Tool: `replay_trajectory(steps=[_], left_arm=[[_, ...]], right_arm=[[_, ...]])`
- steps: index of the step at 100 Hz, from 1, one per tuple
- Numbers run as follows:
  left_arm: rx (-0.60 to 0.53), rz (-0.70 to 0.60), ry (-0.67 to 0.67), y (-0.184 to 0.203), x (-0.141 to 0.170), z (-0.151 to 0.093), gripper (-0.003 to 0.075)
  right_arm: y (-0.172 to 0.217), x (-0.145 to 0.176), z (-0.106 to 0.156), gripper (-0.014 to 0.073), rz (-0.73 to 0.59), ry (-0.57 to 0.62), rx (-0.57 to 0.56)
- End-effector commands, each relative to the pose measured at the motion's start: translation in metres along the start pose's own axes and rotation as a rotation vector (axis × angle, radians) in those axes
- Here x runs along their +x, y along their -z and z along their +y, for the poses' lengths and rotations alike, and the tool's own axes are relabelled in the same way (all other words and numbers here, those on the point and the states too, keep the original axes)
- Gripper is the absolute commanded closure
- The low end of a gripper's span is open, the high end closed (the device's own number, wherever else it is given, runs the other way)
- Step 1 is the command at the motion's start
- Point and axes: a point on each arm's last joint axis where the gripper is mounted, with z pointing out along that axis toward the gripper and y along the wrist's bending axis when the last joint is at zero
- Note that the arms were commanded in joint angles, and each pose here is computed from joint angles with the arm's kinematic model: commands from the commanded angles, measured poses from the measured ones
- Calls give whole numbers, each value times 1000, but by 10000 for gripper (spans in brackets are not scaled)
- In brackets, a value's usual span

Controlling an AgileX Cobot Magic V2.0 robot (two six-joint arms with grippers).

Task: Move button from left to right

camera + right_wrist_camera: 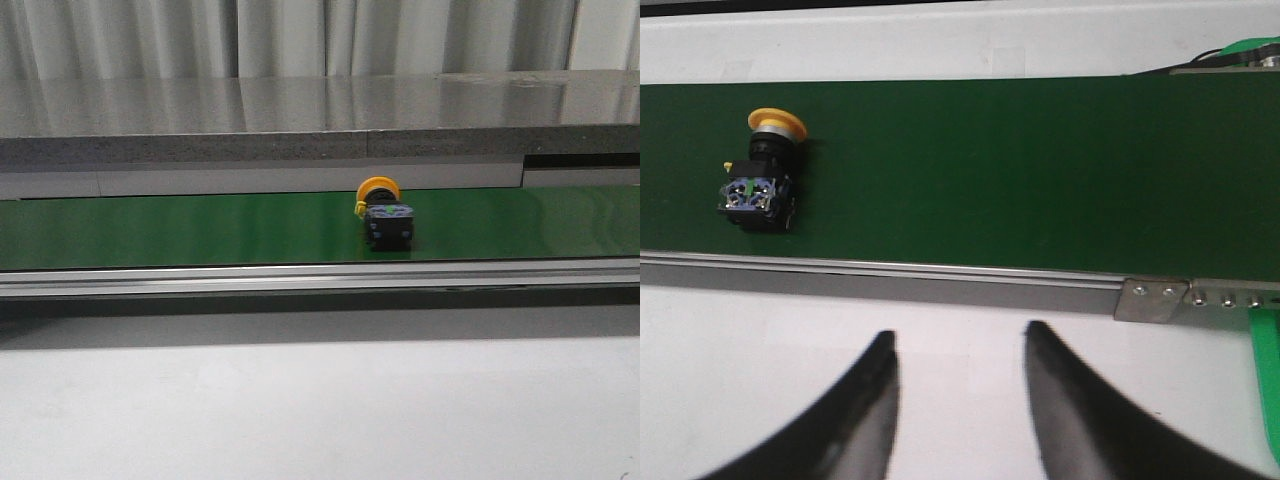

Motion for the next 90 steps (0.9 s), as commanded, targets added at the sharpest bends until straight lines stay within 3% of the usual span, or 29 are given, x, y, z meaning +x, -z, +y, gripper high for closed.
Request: replay_trajectory(steps=[1,8,41,90], left_arm=[[-21,-95,15,1,-15,2,741],[-21,-95,15,1,-15,2,741],[-21,-95,15,1,-15,2,741],[-21,-95,15,1,-15,2,741]], right_arm=[[6,-16,1,31,-98,-8,-6],[6,-18,2,-75,-115,-11,-8],[-5,-34,3,-39,-128,-33,-16],[-99,-74,2,-39,103,79,-3]])
